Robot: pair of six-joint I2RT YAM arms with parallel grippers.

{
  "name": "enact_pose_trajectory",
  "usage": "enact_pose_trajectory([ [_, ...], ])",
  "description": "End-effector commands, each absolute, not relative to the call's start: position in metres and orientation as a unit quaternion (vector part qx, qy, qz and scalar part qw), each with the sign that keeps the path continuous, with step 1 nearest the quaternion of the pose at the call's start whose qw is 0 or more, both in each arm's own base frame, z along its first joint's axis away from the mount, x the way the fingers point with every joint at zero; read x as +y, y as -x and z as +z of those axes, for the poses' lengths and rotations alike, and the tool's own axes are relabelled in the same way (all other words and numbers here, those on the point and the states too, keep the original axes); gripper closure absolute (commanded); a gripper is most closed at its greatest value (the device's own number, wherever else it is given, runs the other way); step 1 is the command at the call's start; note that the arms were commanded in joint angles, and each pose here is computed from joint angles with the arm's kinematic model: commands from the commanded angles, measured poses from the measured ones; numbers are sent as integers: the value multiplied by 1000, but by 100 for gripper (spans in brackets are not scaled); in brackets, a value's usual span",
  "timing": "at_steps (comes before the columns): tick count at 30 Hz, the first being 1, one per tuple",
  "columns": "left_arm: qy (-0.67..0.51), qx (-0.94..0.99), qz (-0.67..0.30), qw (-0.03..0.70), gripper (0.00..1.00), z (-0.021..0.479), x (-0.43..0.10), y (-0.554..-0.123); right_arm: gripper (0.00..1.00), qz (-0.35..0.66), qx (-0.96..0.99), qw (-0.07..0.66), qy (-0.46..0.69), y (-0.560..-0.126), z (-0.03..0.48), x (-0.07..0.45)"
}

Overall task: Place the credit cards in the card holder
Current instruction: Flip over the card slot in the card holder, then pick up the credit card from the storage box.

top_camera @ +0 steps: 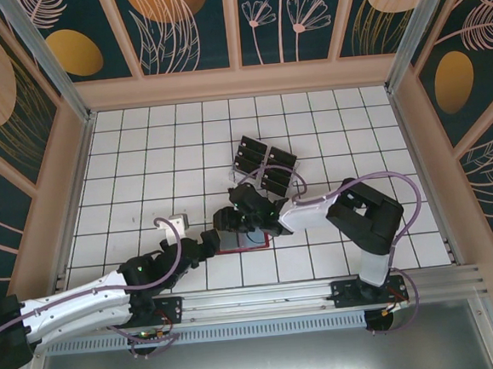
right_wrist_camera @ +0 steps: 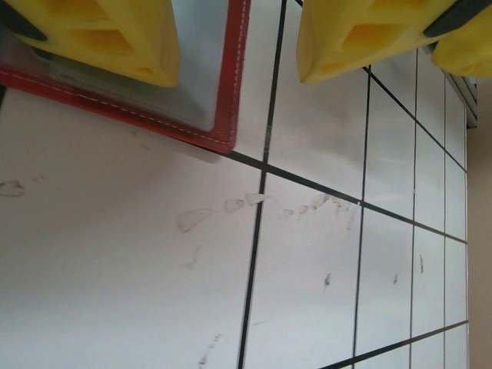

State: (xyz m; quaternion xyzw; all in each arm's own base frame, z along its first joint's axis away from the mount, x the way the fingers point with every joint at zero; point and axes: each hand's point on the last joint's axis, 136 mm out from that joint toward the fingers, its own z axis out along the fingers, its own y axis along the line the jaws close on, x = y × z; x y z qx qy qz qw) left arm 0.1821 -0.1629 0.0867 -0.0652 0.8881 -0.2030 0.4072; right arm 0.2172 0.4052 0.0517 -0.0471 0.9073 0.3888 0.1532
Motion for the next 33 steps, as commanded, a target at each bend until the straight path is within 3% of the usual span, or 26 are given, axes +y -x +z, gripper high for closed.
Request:
enact_pose_trajectory([
  [1,77,886,-192,414,2,86,-158,-184,56,414,888,184,77,-221,97,414],
  [8,61,887,-186,419,1,93,-169,-191,56,369,884,276,79,-262,163,362],
  [17,35,909,-139,391,1,88,-181,-224,58,226,909,335,104,-315,169,272],
  [33,15,935,-120,334,1,74,-175,-272,64,8,930,277,241,-339,111,256],
])
